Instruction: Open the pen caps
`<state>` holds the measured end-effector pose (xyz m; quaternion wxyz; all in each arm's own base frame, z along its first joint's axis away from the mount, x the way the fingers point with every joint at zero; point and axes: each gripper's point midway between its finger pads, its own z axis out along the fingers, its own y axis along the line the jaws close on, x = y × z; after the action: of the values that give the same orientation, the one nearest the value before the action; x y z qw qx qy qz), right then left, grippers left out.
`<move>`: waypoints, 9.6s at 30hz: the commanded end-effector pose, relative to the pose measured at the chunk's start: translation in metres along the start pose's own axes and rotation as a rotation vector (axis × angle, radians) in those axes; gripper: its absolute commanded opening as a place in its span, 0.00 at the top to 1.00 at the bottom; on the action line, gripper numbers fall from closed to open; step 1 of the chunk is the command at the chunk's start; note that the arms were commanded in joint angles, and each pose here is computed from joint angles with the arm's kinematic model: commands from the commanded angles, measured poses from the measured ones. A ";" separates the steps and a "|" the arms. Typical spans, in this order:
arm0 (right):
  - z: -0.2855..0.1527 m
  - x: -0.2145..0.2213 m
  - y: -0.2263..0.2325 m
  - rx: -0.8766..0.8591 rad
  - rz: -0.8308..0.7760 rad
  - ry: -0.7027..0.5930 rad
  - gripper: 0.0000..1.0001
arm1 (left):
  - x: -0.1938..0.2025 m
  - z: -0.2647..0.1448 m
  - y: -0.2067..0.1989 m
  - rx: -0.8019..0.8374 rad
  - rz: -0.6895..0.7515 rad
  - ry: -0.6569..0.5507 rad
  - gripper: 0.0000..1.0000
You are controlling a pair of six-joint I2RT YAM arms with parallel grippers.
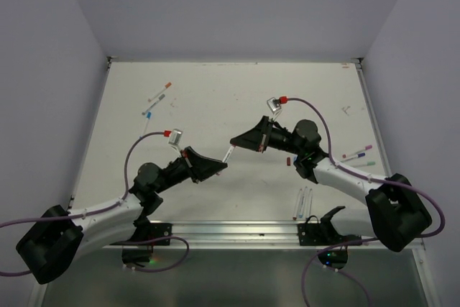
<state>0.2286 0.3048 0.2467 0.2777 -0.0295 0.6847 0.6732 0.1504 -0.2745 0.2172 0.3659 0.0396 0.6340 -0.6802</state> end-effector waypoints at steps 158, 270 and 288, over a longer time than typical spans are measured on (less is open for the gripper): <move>-0.408 -0.146 -0.217 1.910 0.370 -0.717 0.59 | 0.140 0.064 0.081 -0.729 0.447 0.291 0.38; -0.023 -0.017 -0.044 0.737 -0.186 -0.091 1.00 | 0.010 0.072 0.039 -0.438 0.238 0.061 0.39; -0.027 -0.009 -0.044 0.727 -0.185 -0.088 0.98 | 0.015 0.086 0.043 -0.401 0.209 0.110 1.00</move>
<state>0.2411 0.2668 0.1936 0.3414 0.0325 0.8749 0.3419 0.1988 -0.3412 0.1619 0.3901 0.0543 0.7973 -0.4574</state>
